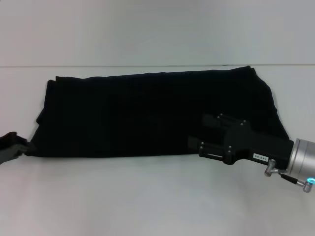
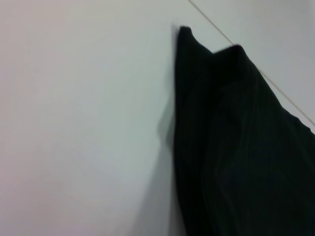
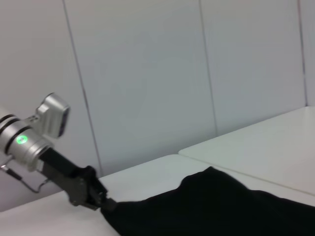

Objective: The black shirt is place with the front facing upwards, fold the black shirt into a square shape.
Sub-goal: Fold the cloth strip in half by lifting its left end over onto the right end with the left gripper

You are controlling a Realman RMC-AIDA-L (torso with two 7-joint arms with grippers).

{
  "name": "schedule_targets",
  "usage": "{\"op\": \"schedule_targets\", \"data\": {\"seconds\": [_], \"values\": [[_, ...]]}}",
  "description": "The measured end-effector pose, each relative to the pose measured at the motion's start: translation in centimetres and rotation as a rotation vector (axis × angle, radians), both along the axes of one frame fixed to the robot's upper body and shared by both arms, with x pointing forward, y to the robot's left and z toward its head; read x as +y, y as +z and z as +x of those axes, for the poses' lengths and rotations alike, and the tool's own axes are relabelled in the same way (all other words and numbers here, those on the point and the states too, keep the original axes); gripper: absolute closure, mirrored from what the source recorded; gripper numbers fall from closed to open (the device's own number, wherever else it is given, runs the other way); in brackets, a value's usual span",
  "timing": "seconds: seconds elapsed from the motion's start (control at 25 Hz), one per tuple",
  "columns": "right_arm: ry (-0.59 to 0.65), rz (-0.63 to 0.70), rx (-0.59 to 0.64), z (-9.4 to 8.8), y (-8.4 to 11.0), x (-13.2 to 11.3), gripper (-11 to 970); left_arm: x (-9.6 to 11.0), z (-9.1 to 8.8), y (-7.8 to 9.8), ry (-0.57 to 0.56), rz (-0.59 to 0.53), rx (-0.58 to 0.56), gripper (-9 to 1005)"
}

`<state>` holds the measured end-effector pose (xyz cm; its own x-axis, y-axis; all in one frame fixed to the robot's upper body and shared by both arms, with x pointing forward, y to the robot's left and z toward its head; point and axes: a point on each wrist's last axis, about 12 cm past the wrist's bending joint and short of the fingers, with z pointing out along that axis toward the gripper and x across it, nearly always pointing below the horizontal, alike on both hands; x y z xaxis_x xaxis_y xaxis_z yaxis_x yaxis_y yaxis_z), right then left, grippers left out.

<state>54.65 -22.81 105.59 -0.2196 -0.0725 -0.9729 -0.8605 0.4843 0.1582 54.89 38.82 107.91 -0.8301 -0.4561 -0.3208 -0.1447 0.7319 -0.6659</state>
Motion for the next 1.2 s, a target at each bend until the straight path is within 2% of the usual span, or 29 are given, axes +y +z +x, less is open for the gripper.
{"op": "schedule_targets", "data": {"seconds": [0.24, 0.4, 0.64, 0.96, 1.2], "values": [[-0.037, 0.017, 0.002, -0.1, -0.1, -0.7, 116, 2.6, -1.2, 0.6, 0.052, 0.016, 0.000, 945], [-0.051, 0.022, 0.004, -0.2, -0.1, -1.0, 118, 3.6, -1.8, 0.8, 0.073, 0.017, 0.000, 945], [-0.052, 0.024, 0.003, -0.2, -0.1, -1.0, 122, 2.9, -1.9, 0.9, 0.062, -0.039, 0.028, 941], [-0.049, 0.026, 0.003, -0.2, 0.0, -1.0, 121, 2.1, -2.9, 1.3, 0.086, -0.213, 0.089, 932], [-0.049, 0.025, 0.001, -0.1, 0.0, -0.9, 121, 2.2, -4.0, 0.1, 0.166, -0.272, 0.161, 723]]}}
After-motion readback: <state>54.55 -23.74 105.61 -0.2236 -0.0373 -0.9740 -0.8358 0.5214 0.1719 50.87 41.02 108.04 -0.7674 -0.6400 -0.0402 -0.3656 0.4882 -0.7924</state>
